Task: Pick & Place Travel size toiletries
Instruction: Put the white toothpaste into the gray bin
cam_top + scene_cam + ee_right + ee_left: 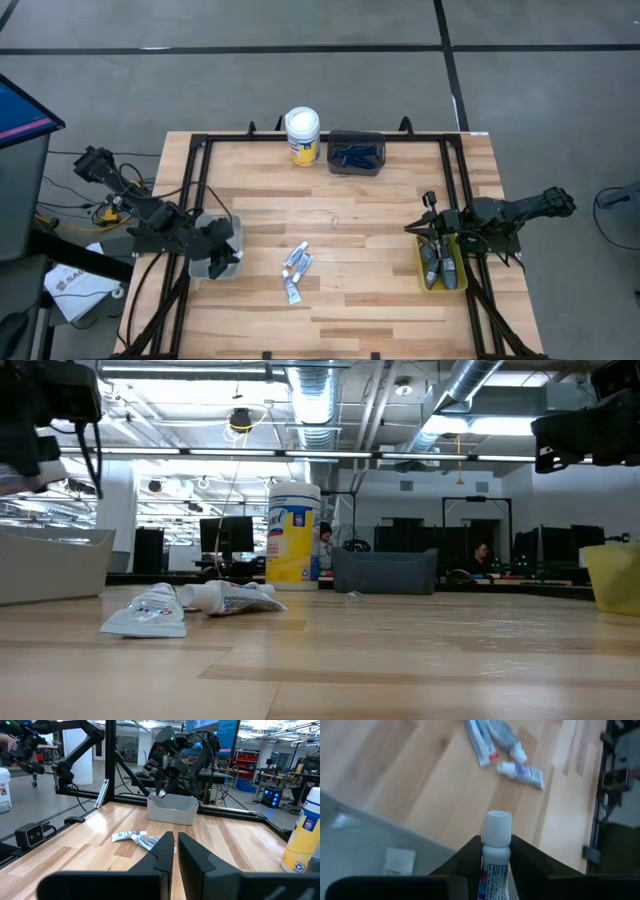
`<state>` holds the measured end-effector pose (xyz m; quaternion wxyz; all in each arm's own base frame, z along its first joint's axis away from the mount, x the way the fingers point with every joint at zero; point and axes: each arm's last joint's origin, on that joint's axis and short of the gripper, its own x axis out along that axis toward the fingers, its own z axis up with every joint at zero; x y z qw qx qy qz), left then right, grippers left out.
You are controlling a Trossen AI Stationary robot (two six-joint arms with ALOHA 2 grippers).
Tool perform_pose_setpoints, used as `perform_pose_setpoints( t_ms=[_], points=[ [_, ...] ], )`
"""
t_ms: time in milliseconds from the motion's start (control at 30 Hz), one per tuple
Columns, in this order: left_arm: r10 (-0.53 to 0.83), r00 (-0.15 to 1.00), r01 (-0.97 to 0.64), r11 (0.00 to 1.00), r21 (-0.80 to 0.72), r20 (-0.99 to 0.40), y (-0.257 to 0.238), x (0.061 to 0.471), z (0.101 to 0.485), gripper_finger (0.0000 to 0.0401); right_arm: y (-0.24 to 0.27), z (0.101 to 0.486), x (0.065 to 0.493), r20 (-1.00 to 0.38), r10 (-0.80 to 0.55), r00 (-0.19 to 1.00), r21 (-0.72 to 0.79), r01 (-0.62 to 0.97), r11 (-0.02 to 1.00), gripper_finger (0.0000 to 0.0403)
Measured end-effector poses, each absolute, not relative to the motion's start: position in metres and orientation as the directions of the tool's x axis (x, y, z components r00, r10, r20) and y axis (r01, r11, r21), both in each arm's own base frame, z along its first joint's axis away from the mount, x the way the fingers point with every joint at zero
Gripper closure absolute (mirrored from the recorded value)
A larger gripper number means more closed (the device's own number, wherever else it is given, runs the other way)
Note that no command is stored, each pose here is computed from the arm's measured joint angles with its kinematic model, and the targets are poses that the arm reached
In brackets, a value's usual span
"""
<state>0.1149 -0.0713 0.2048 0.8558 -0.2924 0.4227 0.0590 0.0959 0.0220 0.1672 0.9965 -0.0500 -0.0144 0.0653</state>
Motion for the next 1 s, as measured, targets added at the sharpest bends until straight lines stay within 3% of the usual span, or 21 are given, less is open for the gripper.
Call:
perform_pose_setpoints(
  t_ms=[333, 733, 867, 1000],
  points=[
    [-0.266, 0.564, -0.307, 0.812, -0.497, -0.782, -0.074, 0.112, 0.203, 0.0311, 0.022, 0.167, 0.096, 0.022, 0.132, 0.991, -0.102, -0.129, 0.986, 0.0386],
    [-0.267, 0.565, -0.259, 0.841, -0.475, -0.781, -0.075, 0.113, 0.204, 0.024, 0.022, 0.167, 0.096, 0.022, 0.132, 0.991, -0.102, -0.129, 0.986, 0.0386],
    [-0.299, 0.669, -0.206, 0.805, -0.556, -0.681, -0.08, 0.122, 0.213, 0.0226, 0.022, 0.167, 0.096, 0.022, 0.132, 0.991, -0.102, -0.129, 0.986, 0.0386],
    [-0.32, 0.847, 0.037, 0.831, -0.555, -0.424, -0.087, 0.136, 0.238, 0.0221, 0.022, 0.167, 0.096, 0.023, 0.132, 0.991, -0.101, -0.129, 0.986, 0.0386]
  ],
)
